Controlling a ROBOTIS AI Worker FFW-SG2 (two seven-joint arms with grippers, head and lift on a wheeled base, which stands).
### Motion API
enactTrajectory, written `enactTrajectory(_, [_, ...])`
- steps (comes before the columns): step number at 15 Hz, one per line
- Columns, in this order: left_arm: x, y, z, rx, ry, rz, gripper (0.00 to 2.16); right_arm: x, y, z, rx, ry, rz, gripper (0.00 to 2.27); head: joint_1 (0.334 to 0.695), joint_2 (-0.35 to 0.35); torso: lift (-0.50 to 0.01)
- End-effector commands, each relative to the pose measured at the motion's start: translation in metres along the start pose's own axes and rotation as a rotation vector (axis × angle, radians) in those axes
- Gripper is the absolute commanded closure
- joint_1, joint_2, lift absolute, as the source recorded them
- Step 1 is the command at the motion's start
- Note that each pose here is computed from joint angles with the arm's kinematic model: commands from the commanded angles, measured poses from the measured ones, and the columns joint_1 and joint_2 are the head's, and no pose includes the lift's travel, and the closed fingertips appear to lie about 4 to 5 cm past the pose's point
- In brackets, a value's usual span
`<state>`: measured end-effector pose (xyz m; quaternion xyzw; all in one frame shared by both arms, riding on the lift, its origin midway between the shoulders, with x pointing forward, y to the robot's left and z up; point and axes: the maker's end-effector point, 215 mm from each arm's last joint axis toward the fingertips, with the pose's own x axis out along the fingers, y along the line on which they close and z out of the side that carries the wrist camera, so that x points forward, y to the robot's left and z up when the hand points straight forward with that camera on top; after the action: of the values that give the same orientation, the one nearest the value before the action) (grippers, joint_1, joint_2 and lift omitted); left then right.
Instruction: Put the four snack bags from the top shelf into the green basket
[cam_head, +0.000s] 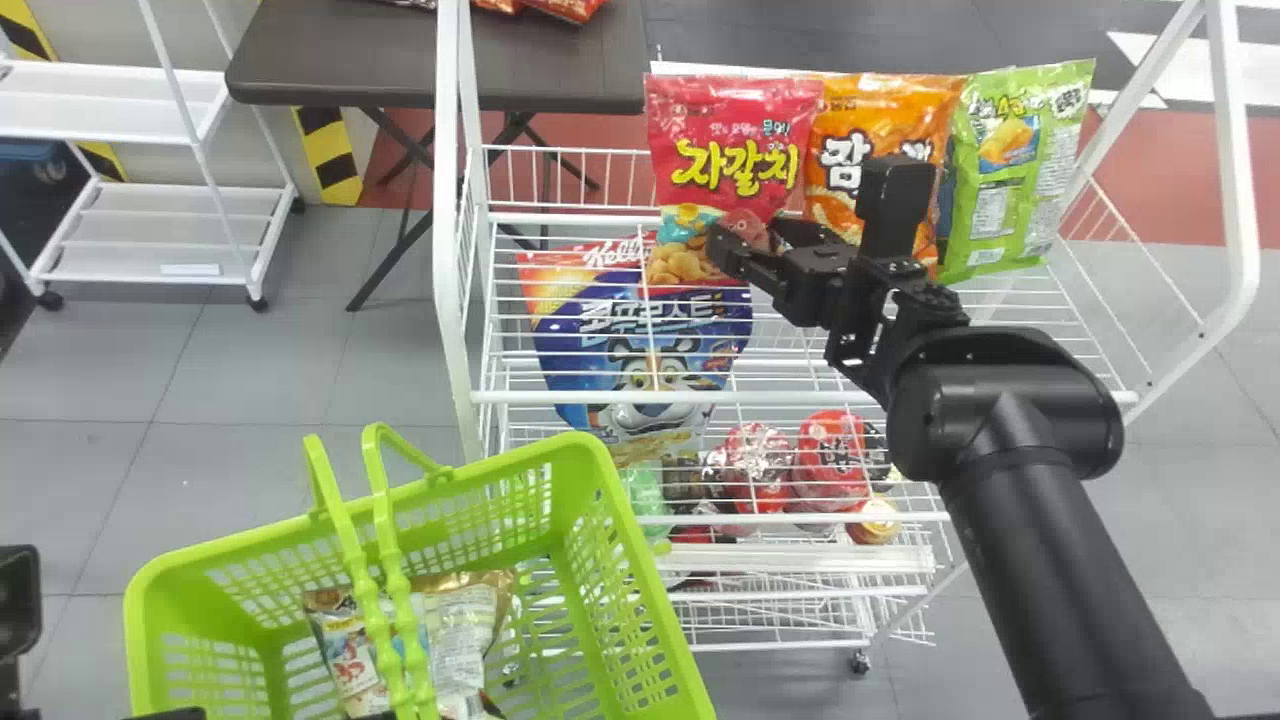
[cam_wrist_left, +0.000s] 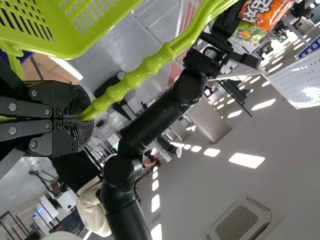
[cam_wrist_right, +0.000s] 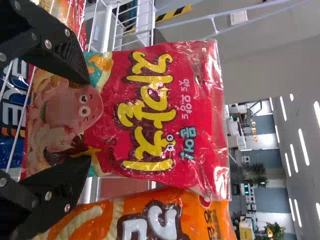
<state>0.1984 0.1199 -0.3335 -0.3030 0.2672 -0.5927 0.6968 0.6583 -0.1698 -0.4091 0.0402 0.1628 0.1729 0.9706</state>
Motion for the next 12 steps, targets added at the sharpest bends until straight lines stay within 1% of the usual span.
enactTrajectory(1, [-0.001, -0.001, -0.001, -0.004, -0.001, -0.009, 2.15, 0.001, -0.006, -0.008, -0.005, 0.023, -0.032, 2.13, 0.695, -0.066, -0.003])
enactTrajectory(2, [0.000, -0.002, -0.001, -0.003, 0.000, -0.010, 2.15, 0.000, -0.008, -0.010, -0.010, 0.026, -0.044, 2.25, 0.695, -0.066, -0.003])
enactTrajectory(6, [-0.001, -0.001, -0.001, -0.002, 0.000, -0.008, 2.15, -0.009, -0.006, -0.005, -0.008, -0.002, -0.043, 2.25, 0.695, -0.076, -0.003])
enactTrajectory(8, [-0.002, -0.001, -0.001, -0.003, 0.000, -0.005, 2.15, -0.020, 0.004, 0.017, -0.016, -0.070, -0.031, 2.25, 0.695, -0.077, -0.003])
enactTrajectory(12, [-0.004, 0.000, -0.001, -0.004, -0.002, 0.000, 2.15, -0.067, 0.048, 0.056, -0.010, -0.153, 0.029, 2.25, 0.695, -0.062, -0.003])
